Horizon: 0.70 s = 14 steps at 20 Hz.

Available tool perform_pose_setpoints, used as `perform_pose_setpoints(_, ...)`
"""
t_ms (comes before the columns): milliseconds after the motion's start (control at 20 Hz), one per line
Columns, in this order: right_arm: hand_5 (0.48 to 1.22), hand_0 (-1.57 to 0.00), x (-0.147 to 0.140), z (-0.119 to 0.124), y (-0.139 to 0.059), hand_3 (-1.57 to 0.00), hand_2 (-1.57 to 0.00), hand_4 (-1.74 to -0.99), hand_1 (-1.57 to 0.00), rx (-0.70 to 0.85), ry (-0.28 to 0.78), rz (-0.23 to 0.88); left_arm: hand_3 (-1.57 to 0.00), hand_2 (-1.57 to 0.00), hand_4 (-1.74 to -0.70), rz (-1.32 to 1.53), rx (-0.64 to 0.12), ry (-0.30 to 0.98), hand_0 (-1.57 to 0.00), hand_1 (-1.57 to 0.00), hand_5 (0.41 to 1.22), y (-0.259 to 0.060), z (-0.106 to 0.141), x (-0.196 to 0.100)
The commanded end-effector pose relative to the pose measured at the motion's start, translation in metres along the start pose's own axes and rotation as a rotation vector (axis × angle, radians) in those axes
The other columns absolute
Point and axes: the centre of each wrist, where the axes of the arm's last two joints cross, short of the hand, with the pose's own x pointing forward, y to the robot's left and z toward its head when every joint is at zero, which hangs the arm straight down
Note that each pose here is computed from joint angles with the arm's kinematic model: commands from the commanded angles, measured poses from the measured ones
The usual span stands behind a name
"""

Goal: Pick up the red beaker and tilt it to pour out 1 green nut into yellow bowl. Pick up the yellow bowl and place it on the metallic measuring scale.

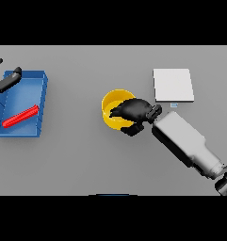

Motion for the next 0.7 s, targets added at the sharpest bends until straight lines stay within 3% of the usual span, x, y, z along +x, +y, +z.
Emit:
perform_pose_setpoints(0,0.957,-0.45,0.0,-0.002,-0.002,-0.32,-0.35,-1.363,-0.41,-0.01,-0.014,0.003,0.0,0.0,-0.79,-0.001,0.004,0.003,0.0,0.0,0.71,0.001,-0.001,0.001)
perform_pose_setpoints(50,1.01,-0.68,0.0,0.0,-0.002,-0.57,-0.59,-1.435,-0.64,-0.011,-0.023,0.003,0.0,0.0,-0.79,0.003,0.0,-0.004,0.0,0.0,0.71,0.001,-0.001,-0.001)
perform_pose_setpoints(200,1.113,-1.11,-0.004,0.005,-0.002,-0.88,-1.07,-1.578,-1.09,0.006,-0.055,-0.001,0.0,0.0,-0.79,0.0,0.002,-0.009,0.0,0.0,0.707,-0.001,-0.001,0.002)
perform_pose_setpoints(400,1.177,-1.38,-0.003,0.01,-0.008,-1.11,-1.29,-1.674,-1.38,0.039,-0.024,-0.016,0.0,0.0,-0.78,-0.006,0.004,-0.003,0.0,0.0,0.71,0.002,0.0,0.004)
perform_pose_setpoints(650,1.207,-1.51,0.001,0.012,-0.015,-1.2,-1.39,-1.719,-1.51,0.013,-0.031,-0.02,0.0,0.0,-0.78,-0.004,0.005,-0.008,0.0,0.0,0.703,0.0,0.001,0.001)
